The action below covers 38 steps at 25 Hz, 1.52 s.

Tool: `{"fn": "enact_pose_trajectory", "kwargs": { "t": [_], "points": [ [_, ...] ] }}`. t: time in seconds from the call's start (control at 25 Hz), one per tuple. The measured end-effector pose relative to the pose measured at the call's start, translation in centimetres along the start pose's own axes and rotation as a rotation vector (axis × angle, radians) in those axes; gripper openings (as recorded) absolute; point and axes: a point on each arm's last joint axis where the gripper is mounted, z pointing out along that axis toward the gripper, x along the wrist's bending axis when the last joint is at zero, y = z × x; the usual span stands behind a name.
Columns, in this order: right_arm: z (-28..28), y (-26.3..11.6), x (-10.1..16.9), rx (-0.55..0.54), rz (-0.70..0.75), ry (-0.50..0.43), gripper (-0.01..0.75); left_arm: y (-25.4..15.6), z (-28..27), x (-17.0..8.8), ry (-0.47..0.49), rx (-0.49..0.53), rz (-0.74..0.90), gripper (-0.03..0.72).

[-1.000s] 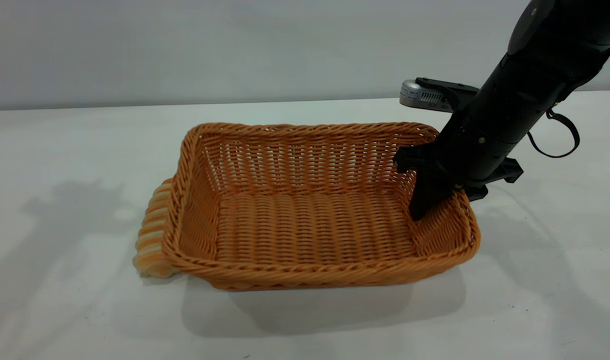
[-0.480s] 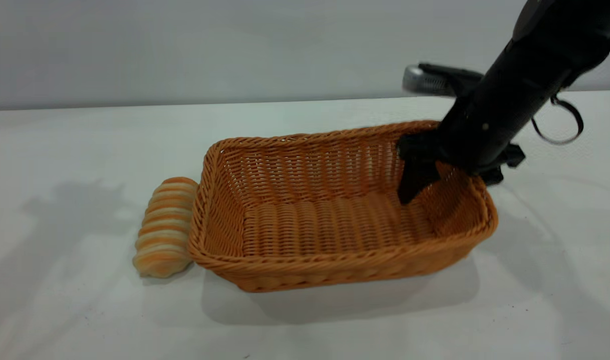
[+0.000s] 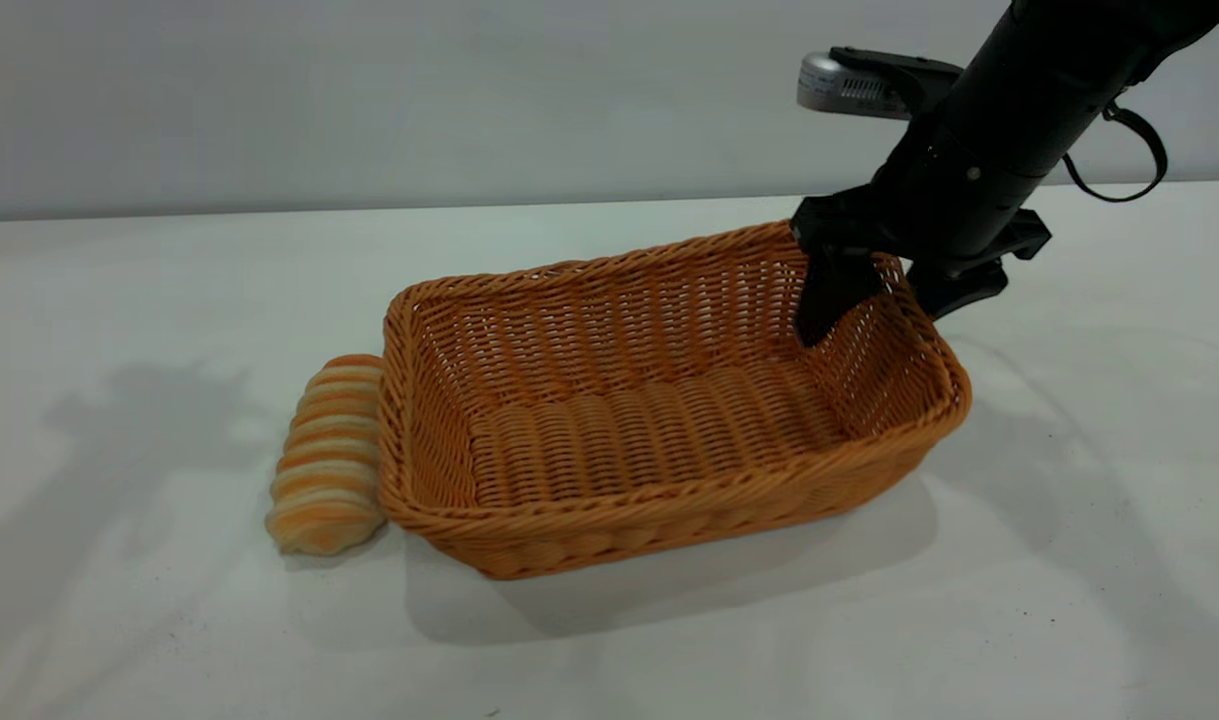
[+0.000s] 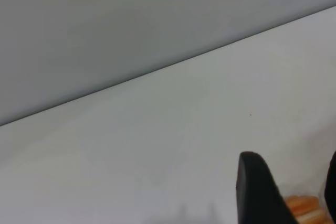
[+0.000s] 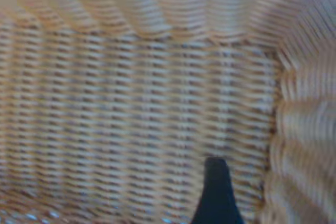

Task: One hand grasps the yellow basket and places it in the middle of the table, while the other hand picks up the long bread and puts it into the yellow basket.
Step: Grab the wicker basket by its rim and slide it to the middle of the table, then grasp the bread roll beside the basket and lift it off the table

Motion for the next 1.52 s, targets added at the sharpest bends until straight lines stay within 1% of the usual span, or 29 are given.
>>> {"fn": "enact_pose_trajectory", "kwargs": {
  "t": [0.2, 0.28, 0.36, 0.48, 0.6, 0.68, 0.8, 0.96, 1.08, 1.16, 1.24, 1.32, 1.4, 1.52],
  "points": [
    [-0.1, -0.5, -0.8, 0.055, -0.04, -0.072, 0.573, 0.0, 0.0, 0.0, -0.003, 0.004, 0.0, 0.386],
    [-0.2, -0.6, -1.5, 0.075, -0.043, -0.112, 0.573, -0.1, 0.0, 0.0, -0.004, 0.006, 0.0, 0.386],
    [-0.9, -0.4, -2.4, 0.071, -0.042, -0.154, 0.573, -0.1, 0.0, 0.0, -0.005, 0.007, 0.0, 0.386],
    [-3.4, 0.6, -3.8, 0.015, -0.037, -0.208, 0.573, -0.1, 0.0, 0.0, -0.005, 0.007, 0.0, 0.386],
    [-7.8, 3.1, -4.5, -0.109, -0.033, -0.237, 0.573, -0.1, 0.0, -0.1, -0.006, 0.009, 0.0, 0.386],
    [-11.5, 4.7, -4.0, -0.19, -0.042, -0.244, 0.573, -0.1, 0.0, -0.1, -0.007, 0.01, 0.0, 0.386],
    [-17.3, 6.1, -2.1, -0.278, -0.076, -0.235, 0.573, -0.1, 0.0, -0.1, -0.008, 0.011, 0.0, 0.386],
    [-24.4, 4.7, 0.7, -0.312, -0.109, -0.203, 0.557, -0.1, 0.0, -0.1, -0.009, 0.013, 0.0, 0.386],
    [-29.7, 2.1, 2.8, -0.38, -0.157, -0.197, 0.525, -0.1, 0.0, -0.1, -0.009, 0.013, 0.0, 0.386],
    [-32.7, -0.7, 4.1, -0.433, -0.189, -0.195, 0.501, -0.1, 0.0, -0.1, -0.009, 0.013, 0.0, 0.386],
    [-34.8, -4.6, 4.9, -0.469, -0.208, -0.189, 0.477, -0.2, 0.1, -0.1, -0.01, 0.015, 0.0, 0.386],
    [-36.8, -9.5, 5.4, -0.523, -0.217, -0.188, 0.459, -0.4, 0.5, -0.1, -0.014, 0.028, -0.002, 0.386],
    [-37.0, -14.3, 5.4, -0.544, -0.213, -0.187, 0.449, -0.9, 1.2, -0.2, -0.026, 0.059, -0.006, 0.386],
    [-35.5, -21.1, 4.9, -0.555, -0.194, -0.18, 0.447, -1.8, 2.5, -0.2, -0.045, 0.111, -0.018, 0.386]
  ]
}}
